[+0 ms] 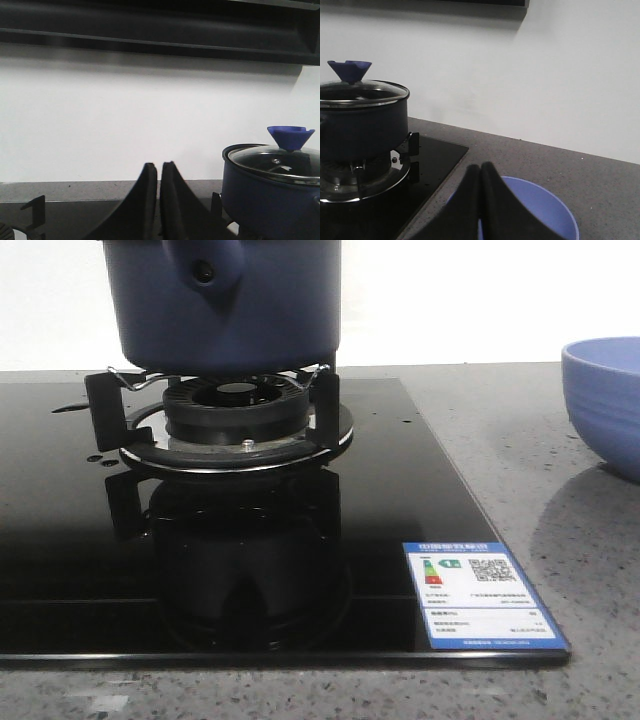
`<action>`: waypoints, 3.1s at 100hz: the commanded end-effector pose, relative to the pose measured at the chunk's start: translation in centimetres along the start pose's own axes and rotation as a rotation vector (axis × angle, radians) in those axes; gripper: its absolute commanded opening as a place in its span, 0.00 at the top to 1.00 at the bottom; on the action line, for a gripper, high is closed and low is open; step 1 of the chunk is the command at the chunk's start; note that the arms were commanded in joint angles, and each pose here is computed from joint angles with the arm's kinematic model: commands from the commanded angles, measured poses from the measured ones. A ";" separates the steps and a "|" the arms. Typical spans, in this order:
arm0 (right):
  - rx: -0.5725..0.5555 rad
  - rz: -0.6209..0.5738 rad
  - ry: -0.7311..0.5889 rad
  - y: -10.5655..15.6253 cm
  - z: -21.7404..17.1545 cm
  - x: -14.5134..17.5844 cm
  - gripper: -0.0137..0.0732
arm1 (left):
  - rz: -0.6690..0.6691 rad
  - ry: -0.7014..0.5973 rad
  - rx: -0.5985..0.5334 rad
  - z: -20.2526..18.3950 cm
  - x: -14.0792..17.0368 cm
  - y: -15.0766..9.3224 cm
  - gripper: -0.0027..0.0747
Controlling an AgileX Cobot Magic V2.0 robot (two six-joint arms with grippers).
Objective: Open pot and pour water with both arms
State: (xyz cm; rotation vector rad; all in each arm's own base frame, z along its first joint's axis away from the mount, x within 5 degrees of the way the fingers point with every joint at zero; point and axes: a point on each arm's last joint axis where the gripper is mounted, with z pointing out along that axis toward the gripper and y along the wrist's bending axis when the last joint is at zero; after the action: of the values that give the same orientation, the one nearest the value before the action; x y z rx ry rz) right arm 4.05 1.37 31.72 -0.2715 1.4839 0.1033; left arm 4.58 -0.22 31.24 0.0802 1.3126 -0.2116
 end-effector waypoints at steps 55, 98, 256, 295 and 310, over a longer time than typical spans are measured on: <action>0.029 -0.006 -0.087 -0.3 0.0 -0.7 0.92 | -0.041 -0.016 0.039 0.1 -0.7 -0.4 0.99; 0.029 -0.006 -0.087 -0.3 0.0 -0.7 0.92 | 0.287 -0.097 0.102 0.0 -1.1 -1.0 0.99; 0.029 -0.006 -0.087 -0.3 0.0 -0.7 0.92 | 0.146 0.467 -0.269 -2.9 13.1 1.7 0.99; 0.094 -0.113 0.013 -0.4 1.0 3.3 0.92 | 0.146 0.467 -0.269 -2.9 13.1 1.7 0.99; 0.210 -0.186 0.152 -0.8 1.2 7.8 0.92 | 0.146 0.467 -0.269 -2.9 13.1 1.7 0.99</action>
State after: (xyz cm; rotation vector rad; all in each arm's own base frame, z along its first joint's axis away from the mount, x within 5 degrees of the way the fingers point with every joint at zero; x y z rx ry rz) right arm 5.90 0.61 24.54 -0.2876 1.6449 -0.1230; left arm 5.31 0.48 18.34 0.0018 1.8185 0.1201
